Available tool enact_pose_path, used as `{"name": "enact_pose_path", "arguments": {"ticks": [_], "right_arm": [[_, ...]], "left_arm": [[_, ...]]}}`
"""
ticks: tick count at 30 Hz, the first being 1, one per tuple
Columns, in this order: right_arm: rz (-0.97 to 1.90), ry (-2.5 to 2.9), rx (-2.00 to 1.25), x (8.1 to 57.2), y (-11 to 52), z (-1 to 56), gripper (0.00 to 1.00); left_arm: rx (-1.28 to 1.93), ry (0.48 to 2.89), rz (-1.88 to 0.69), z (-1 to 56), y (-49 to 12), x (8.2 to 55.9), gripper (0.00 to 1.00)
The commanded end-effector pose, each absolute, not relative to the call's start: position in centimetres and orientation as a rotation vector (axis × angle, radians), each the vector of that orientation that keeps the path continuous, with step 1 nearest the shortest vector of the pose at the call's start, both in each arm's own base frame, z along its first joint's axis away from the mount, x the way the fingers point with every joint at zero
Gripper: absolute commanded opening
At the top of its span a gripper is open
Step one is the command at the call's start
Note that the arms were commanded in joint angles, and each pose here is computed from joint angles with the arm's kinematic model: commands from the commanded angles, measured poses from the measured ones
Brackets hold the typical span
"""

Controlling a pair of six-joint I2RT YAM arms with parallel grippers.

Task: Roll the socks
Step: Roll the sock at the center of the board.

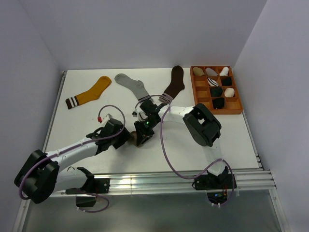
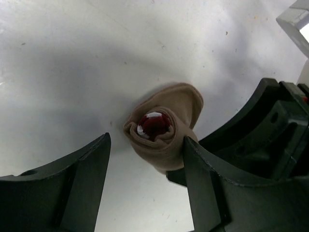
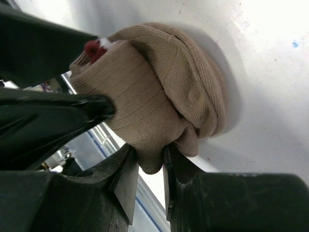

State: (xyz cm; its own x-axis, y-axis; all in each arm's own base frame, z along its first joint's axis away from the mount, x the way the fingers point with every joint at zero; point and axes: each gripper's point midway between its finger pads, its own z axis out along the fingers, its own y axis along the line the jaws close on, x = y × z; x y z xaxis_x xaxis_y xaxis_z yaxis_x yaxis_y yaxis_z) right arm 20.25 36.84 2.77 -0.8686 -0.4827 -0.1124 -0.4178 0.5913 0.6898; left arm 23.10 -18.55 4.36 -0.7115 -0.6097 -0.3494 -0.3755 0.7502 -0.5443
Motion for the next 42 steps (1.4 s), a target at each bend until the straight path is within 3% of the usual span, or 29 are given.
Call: {"name": "enact_pose_path", "arguments": {"ticks": [1,16,22,25,28,30,37,42], "right_arm": [[-1.099,-2.66,0.703,19.0,36.4,1.7,0.0],[-1.276,-2.481,0.58,19.4,37.1,1.9,0.0],[-1.264,-2.548,0.612,20.2,36.9,2.0,0.0],[-1.26,-2.66,0.668,21.1,36.6,2.8,0.0],[-1.256,-2.767,0.726,22.0,36.4,3.8,0.09],[-1.266,-2.834,0.774,22.6,36.5,5.0,0.22],[-1.056,-3.254,0.96,24.8,34.8,7.3,0.5],[-0.954,-3.493,1.121,25.1,34.7,10.1,0.59]], "left_arm": [[-0.758,2.398,-0.647,4.2,-19.5,24.1,0.66],[-0.733,2.493,-0.565,1.3,-19.3,23.8,0.62],[-0.735,2.524,-0.541,0.5,-19.2,23.4,0.48],[-0.736,2.55,-0.518,0.1,-19.2,23.1,0.28],[-0.724,2.571,-0.499,-0.1,-19.1,22.9,0.19],[-0.717,2.59,-0.487,-0.3,-19.1,22.7,0.13],[-0.695,2.613,-0.46,0.1,-19.1,22.8,0.12],[-0.69,2.626,-0.464,0.2,-19.3,22.7,0.12]]}}
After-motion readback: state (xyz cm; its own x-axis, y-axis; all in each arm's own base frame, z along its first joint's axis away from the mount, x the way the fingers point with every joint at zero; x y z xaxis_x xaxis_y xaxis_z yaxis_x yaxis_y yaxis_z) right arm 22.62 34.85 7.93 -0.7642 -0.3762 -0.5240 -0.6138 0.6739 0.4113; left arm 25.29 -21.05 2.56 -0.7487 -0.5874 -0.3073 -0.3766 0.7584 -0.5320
